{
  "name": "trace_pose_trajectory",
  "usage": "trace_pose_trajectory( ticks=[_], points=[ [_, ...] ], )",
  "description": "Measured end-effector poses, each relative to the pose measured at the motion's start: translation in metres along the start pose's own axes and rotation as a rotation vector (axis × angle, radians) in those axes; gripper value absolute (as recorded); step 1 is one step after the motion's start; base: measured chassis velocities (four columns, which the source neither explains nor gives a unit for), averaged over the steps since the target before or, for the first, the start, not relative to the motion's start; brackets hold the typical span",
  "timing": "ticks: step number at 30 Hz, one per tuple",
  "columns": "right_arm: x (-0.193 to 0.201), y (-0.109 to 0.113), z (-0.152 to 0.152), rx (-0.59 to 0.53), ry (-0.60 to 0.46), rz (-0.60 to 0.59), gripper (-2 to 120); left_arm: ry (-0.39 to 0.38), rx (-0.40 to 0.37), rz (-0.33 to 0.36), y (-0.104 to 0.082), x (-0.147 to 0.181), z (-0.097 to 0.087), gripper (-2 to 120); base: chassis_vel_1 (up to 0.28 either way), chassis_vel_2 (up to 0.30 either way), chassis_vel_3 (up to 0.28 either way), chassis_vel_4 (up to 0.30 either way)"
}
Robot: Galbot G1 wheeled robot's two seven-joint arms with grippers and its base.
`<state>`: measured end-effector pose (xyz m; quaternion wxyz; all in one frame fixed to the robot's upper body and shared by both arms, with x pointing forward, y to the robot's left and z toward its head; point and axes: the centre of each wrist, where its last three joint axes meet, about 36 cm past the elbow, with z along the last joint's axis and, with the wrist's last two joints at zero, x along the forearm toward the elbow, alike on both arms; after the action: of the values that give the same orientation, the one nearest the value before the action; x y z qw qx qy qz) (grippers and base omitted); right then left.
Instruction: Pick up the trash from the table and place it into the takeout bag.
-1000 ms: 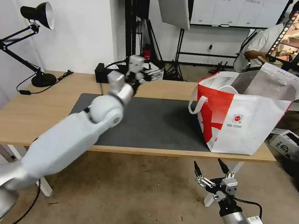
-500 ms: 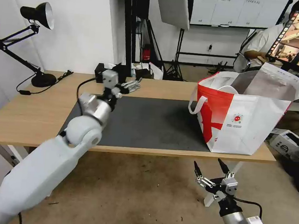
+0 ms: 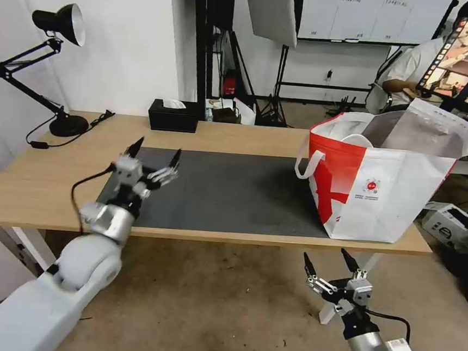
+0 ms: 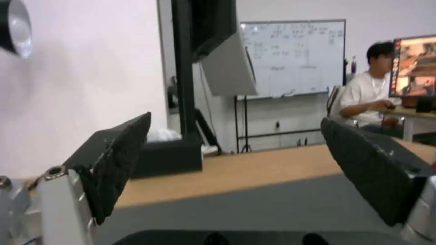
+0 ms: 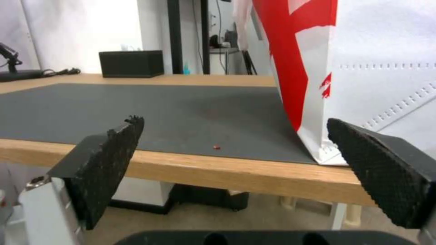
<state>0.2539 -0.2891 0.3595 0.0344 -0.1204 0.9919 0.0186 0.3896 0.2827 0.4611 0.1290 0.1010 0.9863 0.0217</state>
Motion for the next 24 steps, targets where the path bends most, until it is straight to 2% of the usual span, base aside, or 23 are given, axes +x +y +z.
trace_pose_trajectory(
  ticks=[5, 6, 10, 17, 24],
  points=[
    [0.0, 0.0, 0.0, 0.0, 0.0, 0.0, 100, 0.063, 0.021, 0.012, -0.005, 0.02, 0.014, 100, 0.0, 0.0, 0.0, 0.0],
    [0.0, 0.0, 0.0, 0.0, 0.0, 0.0, 100, 0.095, 0.023, 0.012, -0.006, 0.032, 0.021, 100, 0.0, 0.0, 0.0, 0.0],
    [0.0, 0.0, 0.0, 0.0, 0.0, 0.0, 100, 0.162, -0.008, -0.029, 0.003, 0.059, 0.03, 100, 0.0, 0.0, 0.0, 0.0],
    [0.0, 0.0, 0.0, 0.0, 0.0, 0.0, 100, 0.233, -0.041, -0.101, 0.02, 0.084, 0.022, 100, 0.0, 0.0, 0.0, 0.0],
    [0.0, 0.0, 0.0, 0.0, 0.0, 0.0, 100, 0.298, -0.039, -0.146, 0.022, 0.103, 0.012, 100, 0.0, 0.0, 0.0, 0.0]
  ],
)
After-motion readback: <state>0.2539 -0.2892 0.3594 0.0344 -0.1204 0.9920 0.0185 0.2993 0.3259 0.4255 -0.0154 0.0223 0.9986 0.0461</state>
